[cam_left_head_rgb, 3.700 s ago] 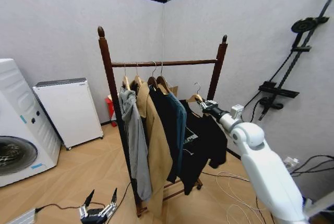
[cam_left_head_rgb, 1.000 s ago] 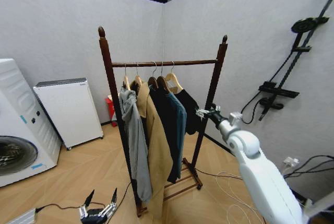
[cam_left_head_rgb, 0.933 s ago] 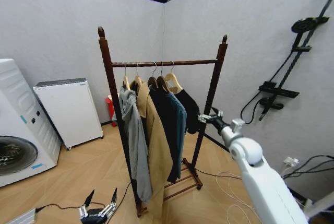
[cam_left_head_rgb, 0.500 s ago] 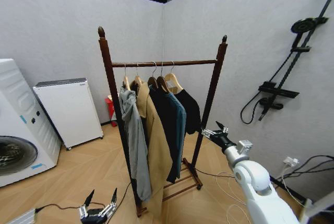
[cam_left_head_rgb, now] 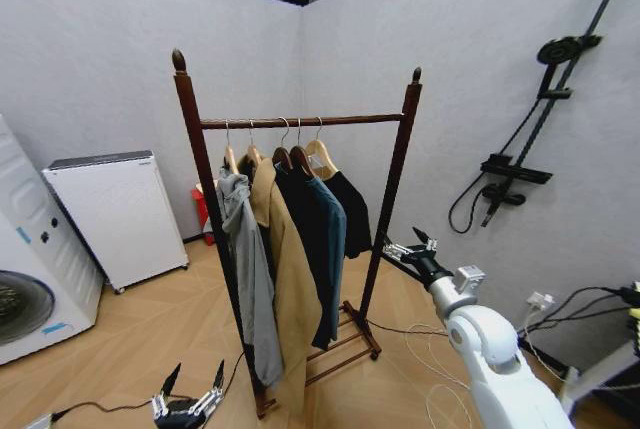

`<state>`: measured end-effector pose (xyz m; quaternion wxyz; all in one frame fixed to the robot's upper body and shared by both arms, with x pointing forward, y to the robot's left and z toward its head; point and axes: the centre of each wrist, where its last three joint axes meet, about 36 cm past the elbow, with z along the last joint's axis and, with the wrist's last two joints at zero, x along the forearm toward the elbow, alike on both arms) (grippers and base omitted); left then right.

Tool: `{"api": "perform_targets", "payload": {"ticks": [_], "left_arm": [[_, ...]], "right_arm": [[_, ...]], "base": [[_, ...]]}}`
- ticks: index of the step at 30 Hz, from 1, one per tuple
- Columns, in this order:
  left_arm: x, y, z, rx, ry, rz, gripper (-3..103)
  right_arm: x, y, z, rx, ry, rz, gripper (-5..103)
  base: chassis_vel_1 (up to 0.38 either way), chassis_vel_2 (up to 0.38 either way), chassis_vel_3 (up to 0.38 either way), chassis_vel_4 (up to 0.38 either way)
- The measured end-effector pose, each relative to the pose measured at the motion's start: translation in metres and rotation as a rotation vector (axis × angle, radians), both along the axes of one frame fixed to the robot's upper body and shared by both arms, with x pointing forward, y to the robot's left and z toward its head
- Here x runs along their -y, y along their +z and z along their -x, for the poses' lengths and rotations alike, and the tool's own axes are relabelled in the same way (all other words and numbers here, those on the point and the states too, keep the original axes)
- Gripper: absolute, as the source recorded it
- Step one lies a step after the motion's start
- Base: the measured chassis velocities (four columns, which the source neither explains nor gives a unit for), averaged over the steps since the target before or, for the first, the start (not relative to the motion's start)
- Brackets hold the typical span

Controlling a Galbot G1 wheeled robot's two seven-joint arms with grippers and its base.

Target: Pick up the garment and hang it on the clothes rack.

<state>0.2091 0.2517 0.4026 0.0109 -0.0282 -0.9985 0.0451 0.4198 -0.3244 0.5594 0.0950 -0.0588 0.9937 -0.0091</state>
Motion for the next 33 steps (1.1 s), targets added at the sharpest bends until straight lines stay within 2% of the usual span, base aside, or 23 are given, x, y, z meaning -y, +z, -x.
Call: {"api": "perform_targets", "payload": {"ticks": [9, 33], "left_arm": [[0.000, 0.000, 0.000, 0.000, 0.000, 0.000, 100], [0.000, 0.000, 0.000, 0.000, 0.000, 0.000, 100]], "right_arm": [[-0.001, 0.002, 0.002, 0.004, 0.005, 0.001, 100], [-0.010, 0.015, 0.015, 0.022, 0.033, 0.004, 100]], "base": [[-0.065, -0.115, -0.098, -0.077], [-0.062, -0.185, -0.192, -0.064]]}}
